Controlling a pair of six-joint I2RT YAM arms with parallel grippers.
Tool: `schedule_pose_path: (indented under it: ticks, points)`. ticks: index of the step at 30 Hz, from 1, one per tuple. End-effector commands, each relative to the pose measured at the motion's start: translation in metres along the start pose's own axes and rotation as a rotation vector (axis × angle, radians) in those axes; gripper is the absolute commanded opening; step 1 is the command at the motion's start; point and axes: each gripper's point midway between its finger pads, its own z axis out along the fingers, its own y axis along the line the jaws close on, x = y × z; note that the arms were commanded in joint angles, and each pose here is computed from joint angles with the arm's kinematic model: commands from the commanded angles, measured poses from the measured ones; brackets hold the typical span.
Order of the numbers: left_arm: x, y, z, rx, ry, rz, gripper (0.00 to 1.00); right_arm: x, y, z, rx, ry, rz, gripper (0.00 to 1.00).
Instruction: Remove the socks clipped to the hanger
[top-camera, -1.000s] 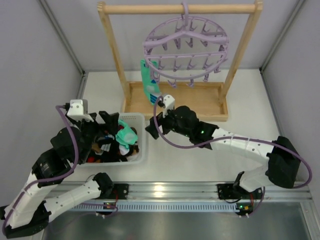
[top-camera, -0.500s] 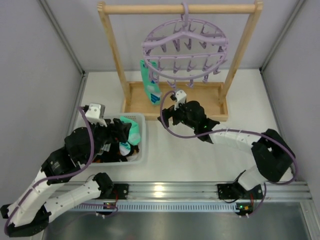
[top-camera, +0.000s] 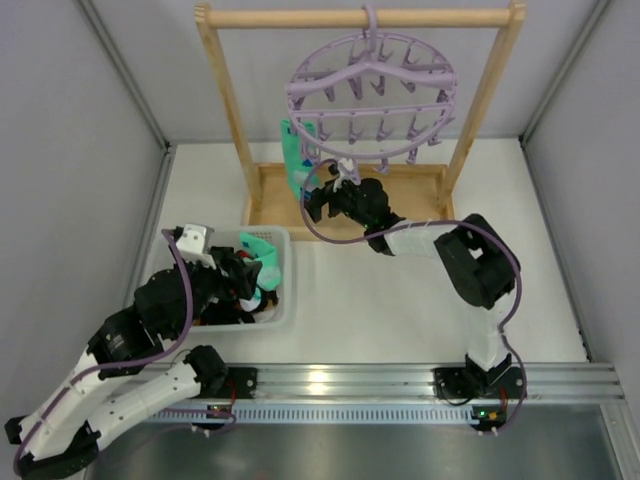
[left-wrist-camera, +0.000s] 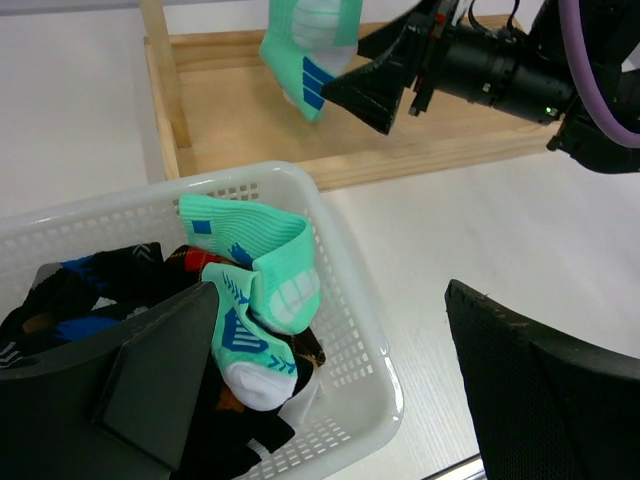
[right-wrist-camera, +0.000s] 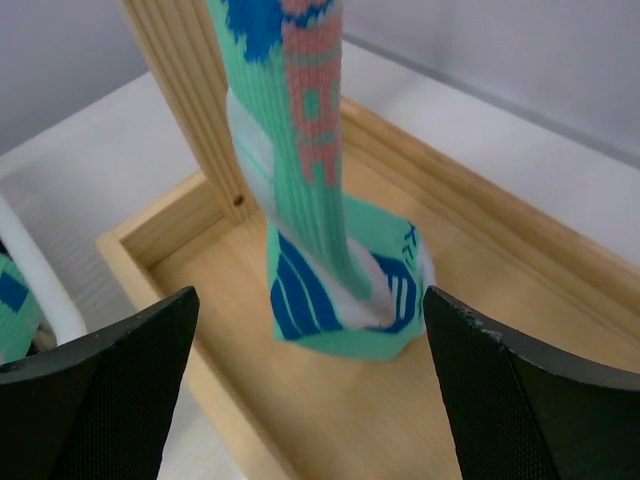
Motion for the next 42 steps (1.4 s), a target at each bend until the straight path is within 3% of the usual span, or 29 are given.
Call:
schedule_pose_path:
  ticks: [1,4,6,7,8,11,14,22,30,35,42]
  points:
    - [0.003,-0.003,0.004,0.006,-0.003,-0.012,0.99,-0.043,0.007,0.027,-0.063,-0.184,-0.029,0.88]
    - [0.007,-0.002,0.005,0.004,0.007,-0.004,0.99,-0.055,0.010,0.038,-0.088,-0.244,-0.014,0.79]
    - [0.009,-0.001,0.006,0.001,0.012,0.002,0.98,-0.054,0.013,0.043,-0.109,-0.255,0.004,0.66]
    - [0.009,-0.001,0.006,0.002,0.009,0.000,0.99,-0.059,0.017,0.042,-0.119,-0.282,0.006,0.58]
    - [0.009,-0.001,0.006,0.002,0.010,0.001,0.99,-0.054,0.018,0.039,-0.121,-0.282,0.019,0.41]
    - [0.008,0.000,0.005,-0.002,0.003,-0.002,0.99,-0.063,0.030,0.020,-0.148,-0.348,0.036,0.11]
    - [0.007,0.000,0.005,-0.005,0.000,-0.006,0.99,-0.073,0.043,-0.007,-0.170,-0.391,0.045,0.00]
    - [0.000,-0.004,0.002,0.015,-0.016,-0.032,0.98,-0.116,0.076,-0.094,-0.271,-0.480,0.099,0.00]
    - [-0.029,-0.027,-0.005,0.121,-0.073,-0.118,0.98,-0.096,0.088,-0.153,-0.267,-0.306,0.144,0.00]
    - [-0.070,-0.052,-0.004,0.216,-0.190,-0.255,0.98,-0.083,0.102,-0.199,-0.308,-0.242,0.189,0.00]
    - [-0.123,-0.093,0.032,0.247,-0.219,-0.276,0.99,-0.078,0.128,-0.252,-0.422,-0.191,0.220,0.00]
